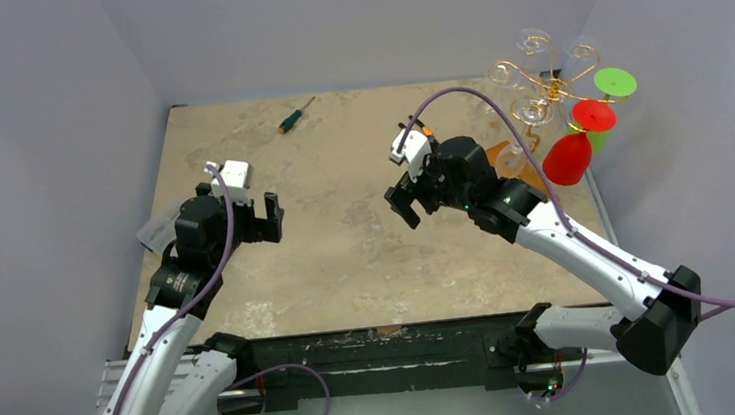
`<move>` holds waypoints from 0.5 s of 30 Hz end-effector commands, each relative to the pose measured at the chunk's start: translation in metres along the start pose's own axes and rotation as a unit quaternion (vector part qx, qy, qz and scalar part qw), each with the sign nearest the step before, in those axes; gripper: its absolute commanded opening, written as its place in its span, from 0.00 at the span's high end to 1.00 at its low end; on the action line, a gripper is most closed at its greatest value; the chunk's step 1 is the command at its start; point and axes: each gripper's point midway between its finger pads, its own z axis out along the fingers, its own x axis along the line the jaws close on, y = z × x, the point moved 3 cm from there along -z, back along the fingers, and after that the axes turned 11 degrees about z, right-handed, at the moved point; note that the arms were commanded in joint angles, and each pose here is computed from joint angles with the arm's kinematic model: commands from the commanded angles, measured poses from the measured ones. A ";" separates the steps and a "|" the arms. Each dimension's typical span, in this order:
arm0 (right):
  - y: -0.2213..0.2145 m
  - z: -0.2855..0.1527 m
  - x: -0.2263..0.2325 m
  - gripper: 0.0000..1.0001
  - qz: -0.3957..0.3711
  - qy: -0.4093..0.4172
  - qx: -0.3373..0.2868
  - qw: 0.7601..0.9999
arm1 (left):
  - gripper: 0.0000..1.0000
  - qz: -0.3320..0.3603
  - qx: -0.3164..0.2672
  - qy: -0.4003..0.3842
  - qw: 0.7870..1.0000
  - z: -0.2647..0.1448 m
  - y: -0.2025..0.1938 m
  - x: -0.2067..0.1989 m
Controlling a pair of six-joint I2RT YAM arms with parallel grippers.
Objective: Place the wine glass upside down on the wine glass rack
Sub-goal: Reset both arms
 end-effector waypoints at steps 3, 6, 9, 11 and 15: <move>0.097 -0.055 -0.009 0.04 -0.004 -0.032 -0.097 0.995 | 0.00 -0.008 -0.034 -0.001 0.999 -0.007 0.023 0.002; 0.140 -0.087 -0.018 0.03 0.001 -0.067 -0.154 0.986 | 0.00 -0.008 -0.036 0.001 0.999 -0.008 0.023 0.003; 0.160 -0.112 -0.040 0.03 0.004 -0.134 -0.188 0.973 | 0.00 -0.008 -0.038 0.001 0.999 -0.009 0.023 0.003; 0.167 -0.127 -0.053 0.02 0.008 -0.169 -0.206 0.964 | 0.00 -0.008 -0.039 -0.001 0.999 -0.010 0.024 0.002; 0.179 -0.154 -0.075 0.02 0.013 -0.226 -0.237 0.945 | 0.00 -0.009 -0.040 -0.003 0.999 -0.010 0.024 0.002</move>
